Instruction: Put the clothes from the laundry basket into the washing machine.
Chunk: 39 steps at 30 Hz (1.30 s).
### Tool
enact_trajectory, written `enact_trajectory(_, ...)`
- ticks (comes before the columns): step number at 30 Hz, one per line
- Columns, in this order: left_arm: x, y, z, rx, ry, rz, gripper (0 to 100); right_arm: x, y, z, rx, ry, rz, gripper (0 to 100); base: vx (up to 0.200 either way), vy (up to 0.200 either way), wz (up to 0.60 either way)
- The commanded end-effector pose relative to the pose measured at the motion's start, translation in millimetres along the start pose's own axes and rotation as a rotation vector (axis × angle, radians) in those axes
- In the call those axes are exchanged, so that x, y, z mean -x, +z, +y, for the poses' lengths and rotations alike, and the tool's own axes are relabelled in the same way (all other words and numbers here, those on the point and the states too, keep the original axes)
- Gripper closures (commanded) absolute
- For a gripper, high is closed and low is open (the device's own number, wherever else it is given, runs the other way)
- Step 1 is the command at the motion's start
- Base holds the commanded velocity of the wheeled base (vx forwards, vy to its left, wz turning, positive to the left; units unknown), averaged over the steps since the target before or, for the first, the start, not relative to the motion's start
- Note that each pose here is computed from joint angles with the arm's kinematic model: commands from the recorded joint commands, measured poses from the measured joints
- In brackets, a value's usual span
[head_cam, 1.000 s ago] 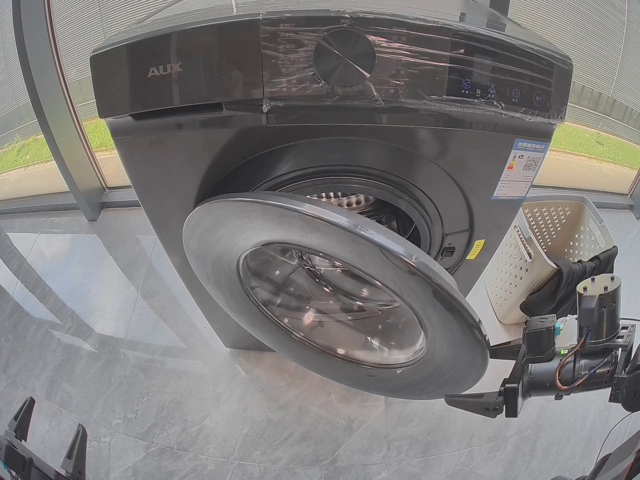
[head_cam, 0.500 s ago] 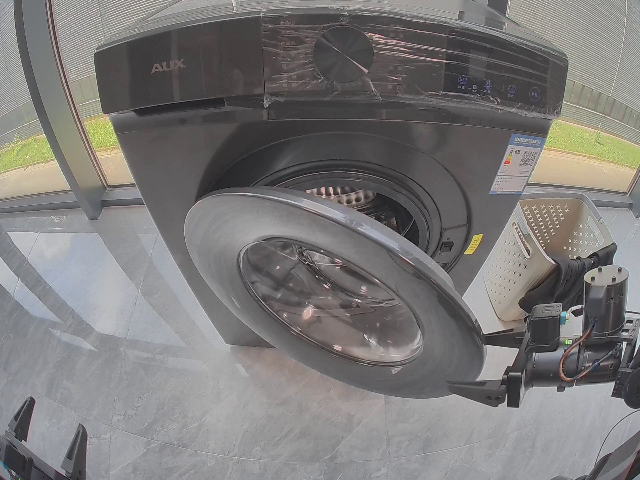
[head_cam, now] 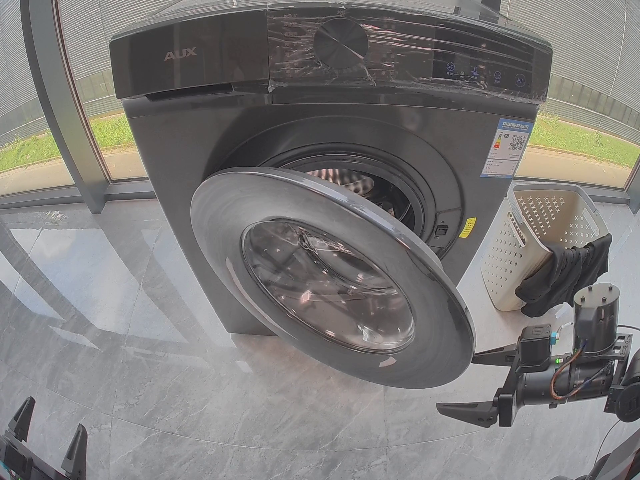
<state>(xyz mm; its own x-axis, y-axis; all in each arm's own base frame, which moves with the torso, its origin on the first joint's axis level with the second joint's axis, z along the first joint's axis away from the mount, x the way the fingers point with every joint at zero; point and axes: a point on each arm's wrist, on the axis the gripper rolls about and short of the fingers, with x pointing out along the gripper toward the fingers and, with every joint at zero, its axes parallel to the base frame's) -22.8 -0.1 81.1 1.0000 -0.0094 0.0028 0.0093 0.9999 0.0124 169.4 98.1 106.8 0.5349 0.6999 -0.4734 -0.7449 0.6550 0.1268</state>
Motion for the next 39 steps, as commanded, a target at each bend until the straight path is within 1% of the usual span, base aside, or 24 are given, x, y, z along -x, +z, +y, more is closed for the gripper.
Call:
enact_trajectory(1,0,-4.4,-0.1,0.000,0.000,-0.002,0,16,3,11.7,0.010,0.024,-0.056,0,0.000,0.000,0.00)
enact_trajectory(3,0,-4.4,-0.1,0.000,0.000,-0.002,0,19,5,11.0,-0.022,0.009,-0.075,0,0.000,0.000,0.00)
enact_trajectory(5,0,-4.4,-0.1,0.000,0.000,-0.002,0,19,7,7.8,-0.035,-0.010,-0.081,0,0.000,0.000,0.00)
enact_trajectory(7,0,-4.4,-0.1,0.000,0.000,-0.002,0,18,11,-2.3,-0.050,-0.091,-0.088,0,0.000,0.000,0.00)
enact_trajectory(8,0,-4.4,-0.1,0.000,0.000,-0.002,0,18,11,-2.3,-0.050,-0.091,-0.088,0,0.000,0.000,0.00)
enact_trajectory(9,0,-4.4,-0.1,0.000,0.000,-0.002,0,10,13,-9.7,-0.065,-0.124,-0.073,0,0.000,0.000,0.00)
enact_trajectory(14,0,-4.4,-0.1,0.000,0.000,-0.002,0,-11,20,-19.0,-0.074,-0.121,-0.046,0,0.000,0.000,0.00)
enact_trajectory(16,0,-4.4,-0.1,0.000,0.000,-0.002,0,-17,22,-19.6,-0.071,-0.112,-0.045,0,0.000,0.000,0.00)
enact_trajectory(18,0,-4.4,-0.1,0.000,0.000,-0.002,0,-21,22,-18.0,-0.065,-0.100,-0.046,0,0.000,0.000,0.00)
enact_trajectory(20,0,-4.4,-0.1,0.000,0.000,-0.002,0,-27,21,-6.4,-0.041,-0.051,-0.051,0,0.000,0.000,0.00)
enact_trajectory(24,0,-4.4,-0.1,0.000,0.000,-0.002,0,-27,12,3.5,-0.033,-0.014,-0.028,0,0.000,0.000,0.00)
enact_trajectory(26,0,-4.4,-0.1,0.000,0.000,-0.002,0,-25,6,9.5,-0.028,0.004,-0.009,0,0.000,0.000,0.00)
enact_trajectory(28,0,-4.4,-0.1,0.000,0.000,-0.002,0,-23,4,11.8,-0.026,0.011,-0.006,0,0.000,0.000,0.00)
enact_trajectory(30,0,-4.4,-0.1,0.000,0.000,-0.002,0,-11,-2,21.5,-0.014,0.038,-0.007,0,0.000,0.000,0.00)
enact_trajectory(34,0,-4.4,-0.1,0.000,0.000,-0.002,0,1,-8,32.9,0.004,0.085,-0.015,0,0.000,0.000,0.00)
enact_trajectory(38,0,-4.4,-0.1,0.000,0.000,-0.002,0,7,-7,32.9,-0.004,0.079,-0.037,0,0.000,0.000,0.00)
enact_trajectory(39,0,-4.4,-0.1,0.000,0.000,-0.002,0,10,-5,33.3,-0.010,0.079,-0.057,0,0.000,0.000,0.00)
